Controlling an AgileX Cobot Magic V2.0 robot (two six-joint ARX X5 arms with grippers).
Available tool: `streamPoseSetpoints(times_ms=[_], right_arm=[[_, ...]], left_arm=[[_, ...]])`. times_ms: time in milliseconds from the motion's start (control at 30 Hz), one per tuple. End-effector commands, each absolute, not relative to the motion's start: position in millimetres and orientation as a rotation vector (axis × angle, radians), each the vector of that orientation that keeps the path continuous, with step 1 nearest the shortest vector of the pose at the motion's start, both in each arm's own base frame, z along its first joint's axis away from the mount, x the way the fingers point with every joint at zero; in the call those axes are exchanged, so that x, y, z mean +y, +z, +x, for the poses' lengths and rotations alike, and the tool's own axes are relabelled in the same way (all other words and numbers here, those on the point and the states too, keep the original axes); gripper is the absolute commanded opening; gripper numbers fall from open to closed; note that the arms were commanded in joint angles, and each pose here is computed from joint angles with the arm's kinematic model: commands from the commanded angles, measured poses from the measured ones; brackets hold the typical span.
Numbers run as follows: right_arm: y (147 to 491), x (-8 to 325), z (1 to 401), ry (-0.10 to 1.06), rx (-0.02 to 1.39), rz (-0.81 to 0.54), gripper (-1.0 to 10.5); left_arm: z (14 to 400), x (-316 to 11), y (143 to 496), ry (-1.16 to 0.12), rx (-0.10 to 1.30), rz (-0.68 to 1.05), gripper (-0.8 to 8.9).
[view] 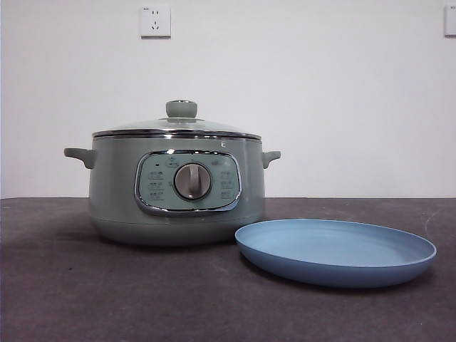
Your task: Take the corn out from the steamer,put the corn on the plate,close the lid
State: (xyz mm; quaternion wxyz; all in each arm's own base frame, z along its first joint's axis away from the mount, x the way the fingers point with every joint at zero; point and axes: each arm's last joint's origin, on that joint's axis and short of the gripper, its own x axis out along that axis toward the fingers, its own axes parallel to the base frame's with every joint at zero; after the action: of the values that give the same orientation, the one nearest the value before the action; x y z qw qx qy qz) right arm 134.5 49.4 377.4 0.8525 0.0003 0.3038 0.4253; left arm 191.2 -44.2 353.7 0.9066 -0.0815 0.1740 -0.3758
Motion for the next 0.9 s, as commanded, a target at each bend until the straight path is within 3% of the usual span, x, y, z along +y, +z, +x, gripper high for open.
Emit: streamPoseSetpoints(times_ms=[33, 333, 700, 900], right_arm=[[379, 50, 137, 0.896, 0.625, -0.001, 6.0], [376, 52, 143, 0.894, 0.647, 0.002, 6.0], [372, 54, 151, 0.894, 0.676, 0.009, 6.0], [372, 54, 151, 0.894, 0.677, 0.009, 6.0]], left_arm=[[210, -58, 349, -0.771, 0.333, -0.138, 5.39], [267, -91, 321, -0.686, 0.279, -0.089, 5.39], [330, -134, 304, -0.649, 0.336, 0.018, 5.39], [347, -148, 283, -0.621, 0.397, 0.084, 5.39]])
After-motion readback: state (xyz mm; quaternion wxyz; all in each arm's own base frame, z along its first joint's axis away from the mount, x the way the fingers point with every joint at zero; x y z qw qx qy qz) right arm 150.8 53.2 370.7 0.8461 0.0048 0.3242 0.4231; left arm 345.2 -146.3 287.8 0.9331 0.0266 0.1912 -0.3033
